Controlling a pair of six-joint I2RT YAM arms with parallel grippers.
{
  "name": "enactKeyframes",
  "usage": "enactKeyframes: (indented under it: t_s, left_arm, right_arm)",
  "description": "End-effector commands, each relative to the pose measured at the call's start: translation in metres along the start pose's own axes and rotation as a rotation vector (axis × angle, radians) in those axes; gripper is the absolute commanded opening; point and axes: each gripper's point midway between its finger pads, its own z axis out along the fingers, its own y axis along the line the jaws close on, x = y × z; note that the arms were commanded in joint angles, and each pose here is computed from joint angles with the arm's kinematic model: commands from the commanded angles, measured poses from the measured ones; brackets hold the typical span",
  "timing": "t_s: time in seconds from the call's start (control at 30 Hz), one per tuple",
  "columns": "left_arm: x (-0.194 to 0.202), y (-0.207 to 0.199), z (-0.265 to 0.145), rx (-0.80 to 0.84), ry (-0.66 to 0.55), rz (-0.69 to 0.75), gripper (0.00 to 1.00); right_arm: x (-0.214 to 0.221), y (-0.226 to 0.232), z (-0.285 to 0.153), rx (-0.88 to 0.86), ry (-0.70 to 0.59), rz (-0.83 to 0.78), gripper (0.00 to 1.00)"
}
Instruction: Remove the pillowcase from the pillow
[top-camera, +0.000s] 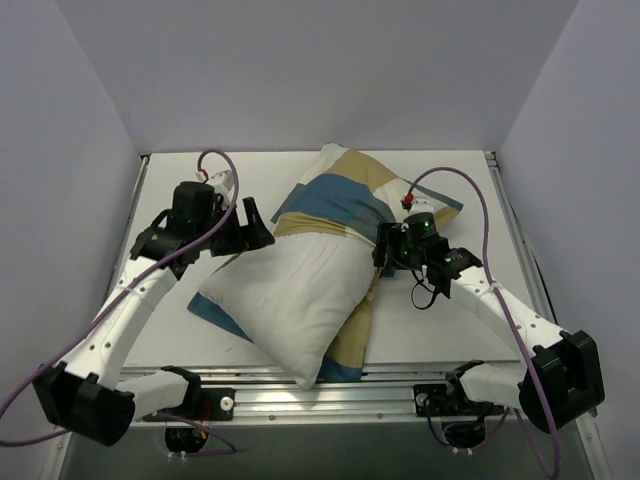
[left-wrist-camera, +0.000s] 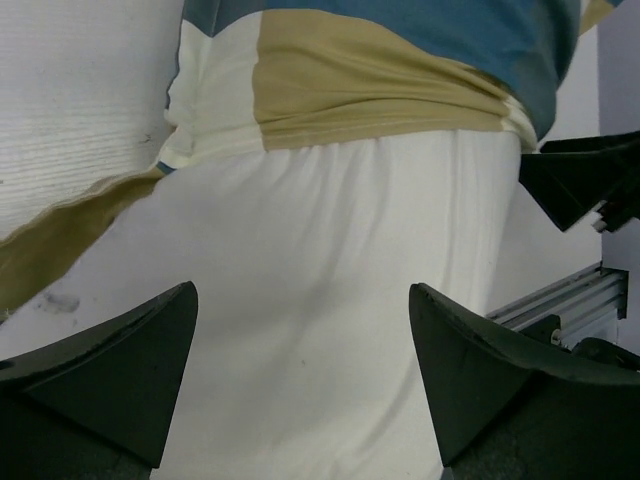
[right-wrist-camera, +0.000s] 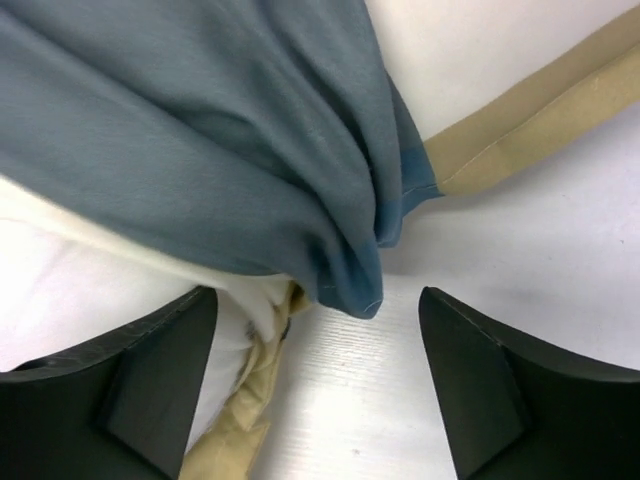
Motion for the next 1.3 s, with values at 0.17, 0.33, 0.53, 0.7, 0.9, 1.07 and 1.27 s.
enactKeyframes:
  t_s: [0.17,0.33,0.53,0.7,0.9,1.07,1.27]
  left_arm:
    - [0.034,0.030,0.068,-0.001,0.166,0.018,0.94]
    - [0.067,0.045,0.093,0.003,0.241,-0.044,0.94]
    - [0.091,0.052,0.098,0.029,0.253,-0.080,0.44]
    - [0.085,0.051,0.088,0.029,0.206,-0.064,0.02]
    - [0.076,0.046,0.081,0.038,0.159,-0.048,0.02]
    - [0.074,0.047,0.080,0.027,0.155,-0.042,0.02]
    - [0.059,0.045,0.059,-0.005,0.101,-0.009,0.02]
  right_arm:
    - [-0.076,0.051,-0.057,-0.130,-0.193,-0.116,0.86]
    - [-0.103,0.105,-0.066,-0.233,-0.236,-0.266,0.89]
    - [-0.110,0.154,-0.028,-0.257,-0.182,-0.451,0.89]
    - [-0.105,0.203,0.008,-0.310,-0.127,-0.621,0.89]
    - [-0.079,0.244,0.036,-0.443,-0.060,-0.737,0.88]
    - [-0.058,0.242,0.063,-0.418,0.022,-0.776,0.82]
    - [-0.068,0.182,0.109,-0.142,0.015,-0.732,0.17]
